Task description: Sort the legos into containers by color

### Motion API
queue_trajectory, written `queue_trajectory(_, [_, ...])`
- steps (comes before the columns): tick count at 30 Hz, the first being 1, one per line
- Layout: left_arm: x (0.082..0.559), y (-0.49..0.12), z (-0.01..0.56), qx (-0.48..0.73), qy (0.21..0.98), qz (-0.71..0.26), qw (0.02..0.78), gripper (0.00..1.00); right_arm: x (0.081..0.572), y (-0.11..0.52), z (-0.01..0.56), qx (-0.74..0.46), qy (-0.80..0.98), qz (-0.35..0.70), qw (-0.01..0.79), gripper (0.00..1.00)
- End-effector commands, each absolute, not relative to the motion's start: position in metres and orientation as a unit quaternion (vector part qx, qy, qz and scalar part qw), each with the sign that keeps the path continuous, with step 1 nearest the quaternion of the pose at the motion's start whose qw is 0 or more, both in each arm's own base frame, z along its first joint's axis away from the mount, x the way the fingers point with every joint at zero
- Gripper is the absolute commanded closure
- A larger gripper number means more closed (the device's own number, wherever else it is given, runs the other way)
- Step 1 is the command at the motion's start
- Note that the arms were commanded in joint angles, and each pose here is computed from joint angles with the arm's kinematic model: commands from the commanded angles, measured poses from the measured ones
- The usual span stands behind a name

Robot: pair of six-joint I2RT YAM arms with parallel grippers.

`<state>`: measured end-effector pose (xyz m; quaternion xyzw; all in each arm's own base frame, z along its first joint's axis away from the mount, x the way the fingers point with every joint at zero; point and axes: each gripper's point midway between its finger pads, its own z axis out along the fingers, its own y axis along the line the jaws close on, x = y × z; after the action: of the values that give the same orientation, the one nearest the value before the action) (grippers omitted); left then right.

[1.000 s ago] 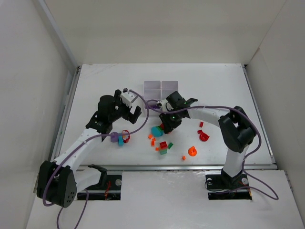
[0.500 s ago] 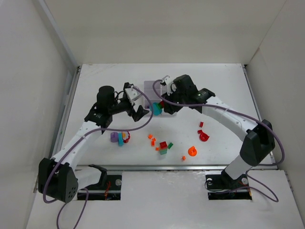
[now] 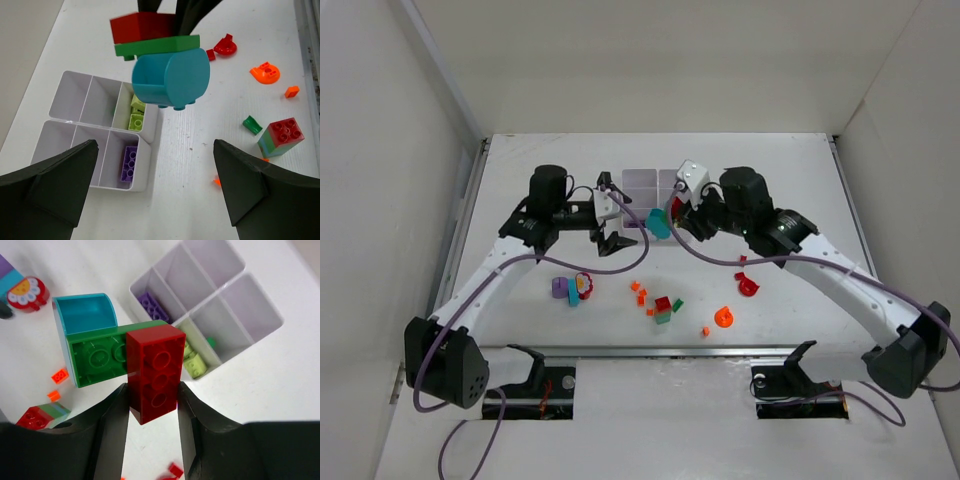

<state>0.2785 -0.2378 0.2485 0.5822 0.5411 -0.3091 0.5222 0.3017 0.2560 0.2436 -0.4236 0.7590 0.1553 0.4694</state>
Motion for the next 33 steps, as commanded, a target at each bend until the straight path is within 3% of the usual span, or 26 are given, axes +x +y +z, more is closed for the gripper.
queue_trajectory(1, [0.271, -0.249, 0.272, 0.601, 0.499, -0.334, 0.527, 0.0, 0.307, 0.27, 0.29, -0.459, 0.678, 0.15, 0.554, 1.0])
queue_trajectory(27, [0.279, -0.272, 0.273, 0.61, 0.492, -0.366, 0.502, 0.0, 0.297, 0.301, 0.297, -0.52, 0.642, 0.146, 0.544, 1.0])
queue_trajectory(31, [0.274, -0.273, 0.277, 0.61, 0.488, -0.378, 0.497, 0.19, 0.296, 0.305, 0.299, -0.523, 0.639, 0.149, 0.544, 1.0])
queue_trajectory(33, [0.271, -0.273, 0.276, 0.609, 0.488, -0.385, 0.492, 0.46, 0.295, 0.305, 0.299, -0.523, 0.639, 0.149, 0.544, 1.0])
